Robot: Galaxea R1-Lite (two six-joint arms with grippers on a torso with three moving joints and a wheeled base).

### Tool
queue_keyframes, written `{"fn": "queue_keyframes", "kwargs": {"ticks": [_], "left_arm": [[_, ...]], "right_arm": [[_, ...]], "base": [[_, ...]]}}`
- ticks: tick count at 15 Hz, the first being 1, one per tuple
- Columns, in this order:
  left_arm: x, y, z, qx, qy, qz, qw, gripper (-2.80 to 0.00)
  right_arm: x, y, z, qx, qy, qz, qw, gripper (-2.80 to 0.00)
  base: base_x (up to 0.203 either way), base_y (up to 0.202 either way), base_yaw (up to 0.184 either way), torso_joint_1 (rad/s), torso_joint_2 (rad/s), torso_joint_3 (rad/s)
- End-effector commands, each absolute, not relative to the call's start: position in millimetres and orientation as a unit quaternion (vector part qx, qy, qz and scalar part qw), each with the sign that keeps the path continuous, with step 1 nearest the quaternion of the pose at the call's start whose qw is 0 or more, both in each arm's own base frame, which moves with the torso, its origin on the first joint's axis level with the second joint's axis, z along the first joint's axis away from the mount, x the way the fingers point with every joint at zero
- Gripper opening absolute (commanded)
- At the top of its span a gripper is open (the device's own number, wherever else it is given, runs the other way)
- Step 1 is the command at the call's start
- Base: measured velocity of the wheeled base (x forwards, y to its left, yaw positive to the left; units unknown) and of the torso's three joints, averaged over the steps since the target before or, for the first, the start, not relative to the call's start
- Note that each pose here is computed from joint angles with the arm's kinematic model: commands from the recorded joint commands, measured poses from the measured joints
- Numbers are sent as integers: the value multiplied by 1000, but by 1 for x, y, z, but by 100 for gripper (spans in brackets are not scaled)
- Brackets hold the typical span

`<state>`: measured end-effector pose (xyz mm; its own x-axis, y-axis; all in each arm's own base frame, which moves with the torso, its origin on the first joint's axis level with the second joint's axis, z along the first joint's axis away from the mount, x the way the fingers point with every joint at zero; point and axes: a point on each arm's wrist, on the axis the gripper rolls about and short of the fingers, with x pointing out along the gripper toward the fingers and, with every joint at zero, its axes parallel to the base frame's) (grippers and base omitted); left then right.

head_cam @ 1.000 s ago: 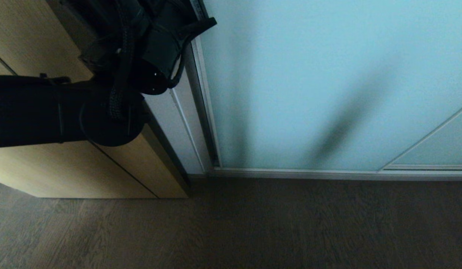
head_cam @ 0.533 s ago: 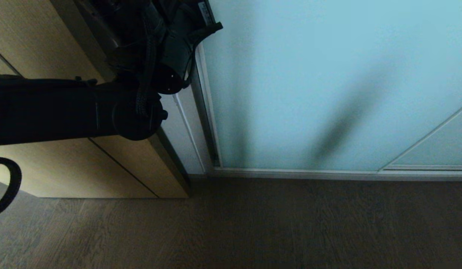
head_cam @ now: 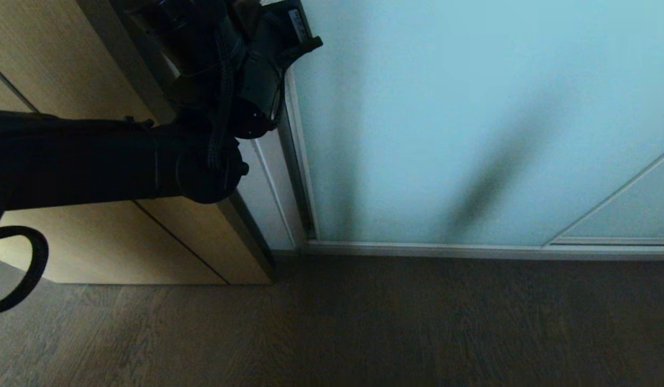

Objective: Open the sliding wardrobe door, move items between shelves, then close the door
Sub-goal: Open the door

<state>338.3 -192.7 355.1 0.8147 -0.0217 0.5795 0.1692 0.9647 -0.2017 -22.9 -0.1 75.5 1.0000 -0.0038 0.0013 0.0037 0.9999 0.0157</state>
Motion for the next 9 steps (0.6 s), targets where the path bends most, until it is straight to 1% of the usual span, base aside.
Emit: {"fn": "queue_keyframes", "kwargs": {"ticks": [1, 9], "left_arm": [[332, -209, 351, -128, -294, -73, 944, -280], [309, -270, 340, -145, -280, -154, 936, -280]], "right_arm": [[-23, 0, 75, 8, 0, -2, 1000, -280], [-23, 0, 75, 8, 0, -2, 1000, -280]], "base": [[0, 0, 0, 0, 0, 0], [0, 0, 0, 0, 0, 0]]}}
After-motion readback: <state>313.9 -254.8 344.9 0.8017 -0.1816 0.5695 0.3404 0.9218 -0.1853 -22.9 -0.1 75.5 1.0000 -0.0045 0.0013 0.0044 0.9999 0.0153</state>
